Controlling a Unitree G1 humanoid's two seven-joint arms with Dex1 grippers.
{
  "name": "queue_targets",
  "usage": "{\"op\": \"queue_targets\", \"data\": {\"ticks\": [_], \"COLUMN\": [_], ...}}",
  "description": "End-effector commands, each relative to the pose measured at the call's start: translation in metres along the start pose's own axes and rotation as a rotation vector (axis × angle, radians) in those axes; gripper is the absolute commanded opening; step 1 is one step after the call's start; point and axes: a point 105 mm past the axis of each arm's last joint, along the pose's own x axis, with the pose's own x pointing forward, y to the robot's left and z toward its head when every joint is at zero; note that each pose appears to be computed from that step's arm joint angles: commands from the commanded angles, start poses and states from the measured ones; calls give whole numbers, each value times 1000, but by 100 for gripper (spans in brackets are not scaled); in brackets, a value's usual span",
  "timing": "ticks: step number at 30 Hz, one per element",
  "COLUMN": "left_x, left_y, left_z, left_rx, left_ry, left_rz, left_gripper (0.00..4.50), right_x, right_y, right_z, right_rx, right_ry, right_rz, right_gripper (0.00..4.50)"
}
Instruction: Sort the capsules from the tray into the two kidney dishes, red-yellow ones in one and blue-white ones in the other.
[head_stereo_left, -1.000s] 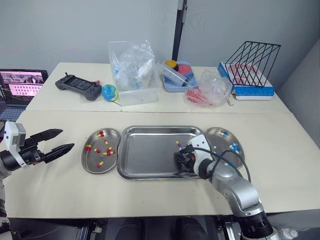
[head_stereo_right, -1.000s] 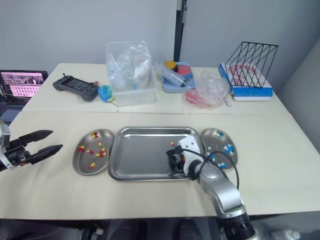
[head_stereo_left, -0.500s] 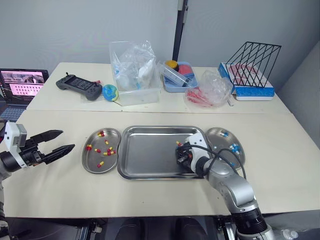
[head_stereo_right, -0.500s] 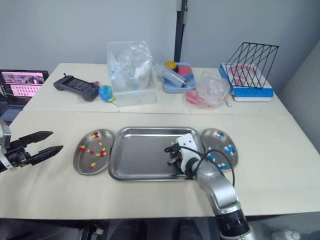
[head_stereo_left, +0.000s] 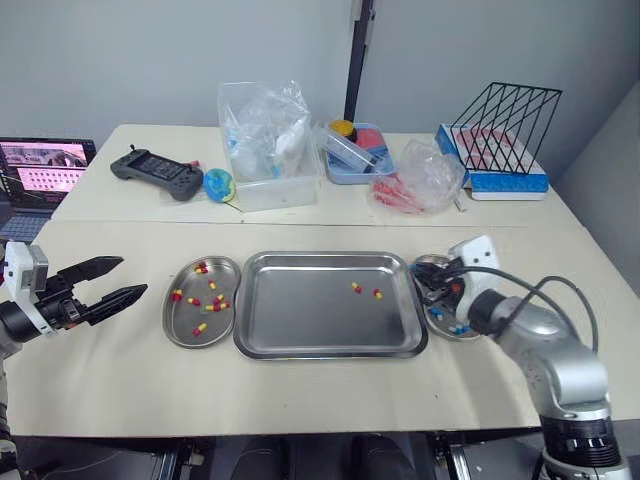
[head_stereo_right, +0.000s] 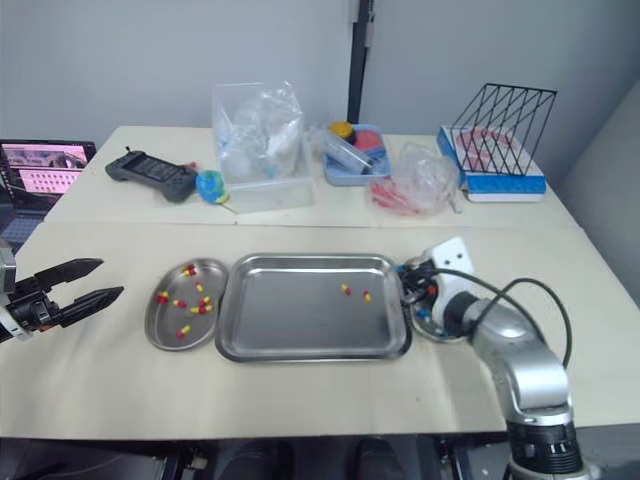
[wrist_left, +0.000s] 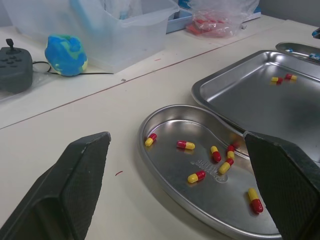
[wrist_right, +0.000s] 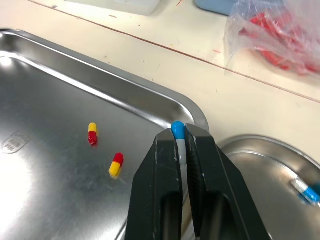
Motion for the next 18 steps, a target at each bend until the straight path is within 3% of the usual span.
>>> {"op": "queue_targets", "data": {"ticks": [1,6,14,18], "left_x": [-1,0,-6,-17], "left_y": [2,2,7,17], "left_z": [8,10,7,-1], "left_rx": [8,-4,-33,-41], "left_ry": [-33,-39,-51,-64], "left_rz": [1,5,50,131], "left_gripper": [450,450,450,450], "right_x": [-10,-12,-30,-67], "right_y": [-18,-25,-53,-94], "right_z": [1,-9,0,18], "right_rx": [6,-21,-96,-148], "right_ry": [4,46,-5,-172], "right_rz": [-33,-50,-133,-276], "right_gripper": [2,176,445,449]}}
